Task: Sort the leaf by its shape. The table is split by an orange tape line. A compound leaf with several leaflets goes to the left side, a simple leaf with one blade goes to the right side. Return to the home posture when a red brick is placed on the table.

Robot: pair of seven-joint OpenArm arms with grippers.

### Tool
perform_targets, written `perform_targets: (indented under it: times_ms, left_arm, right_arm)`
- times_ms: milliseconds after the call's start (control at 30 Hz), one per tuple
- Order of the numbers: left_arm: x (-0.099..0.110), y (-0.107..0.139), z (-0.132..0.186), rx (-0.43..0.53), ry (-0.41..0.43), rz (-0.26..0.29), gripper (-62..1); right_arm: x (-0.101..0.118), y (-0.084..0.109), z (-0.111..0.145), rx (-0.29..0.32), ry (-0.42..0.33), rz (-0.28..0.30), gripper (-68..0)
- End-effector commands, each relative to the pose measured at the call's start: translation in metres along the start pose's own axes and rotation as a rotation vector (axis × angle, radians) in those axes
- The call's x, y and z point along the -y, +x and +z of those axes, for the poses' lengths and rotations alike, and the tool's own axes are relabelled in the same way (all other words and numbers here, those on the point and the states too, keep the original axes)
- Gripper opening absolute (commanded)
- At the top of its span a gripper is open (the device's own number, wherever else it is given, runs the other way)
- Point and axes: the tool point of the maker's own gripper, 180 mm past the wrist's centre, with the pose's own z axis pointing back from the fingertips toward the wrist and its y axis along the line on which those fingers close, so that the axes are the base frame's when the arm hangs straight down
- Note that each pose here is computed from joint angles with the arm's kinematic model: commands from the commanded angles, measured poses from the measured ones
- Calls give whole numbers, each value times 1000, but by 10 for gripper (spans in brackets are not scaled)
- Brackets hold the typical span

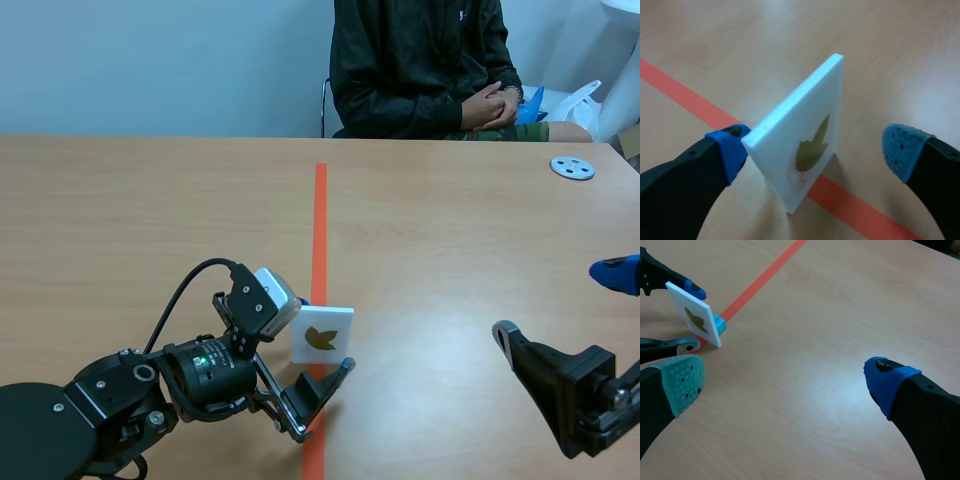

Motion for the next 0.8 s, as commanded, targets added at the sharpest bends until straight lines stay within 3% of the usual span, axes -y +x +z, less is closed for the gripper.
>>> perform_targets:
  times_ms: [0,433,633,767]
  left_arm:
    - [-2,15,-5,48,3,0,-165]
    - [-7,11,-6,24,35,-18,-516]
    - [-7,14,-6,37,34,-19,-524]
    - [-7,33,-5,82,33,-36,-524]
  right_arm:
    - [1,11,-2,38,-4,7,4]
    - [1,11,-2,38,-4,7,4]
    - [1,11,-2,38,-4,7,4]
    - [1,11,-2,38,-4,7,4]
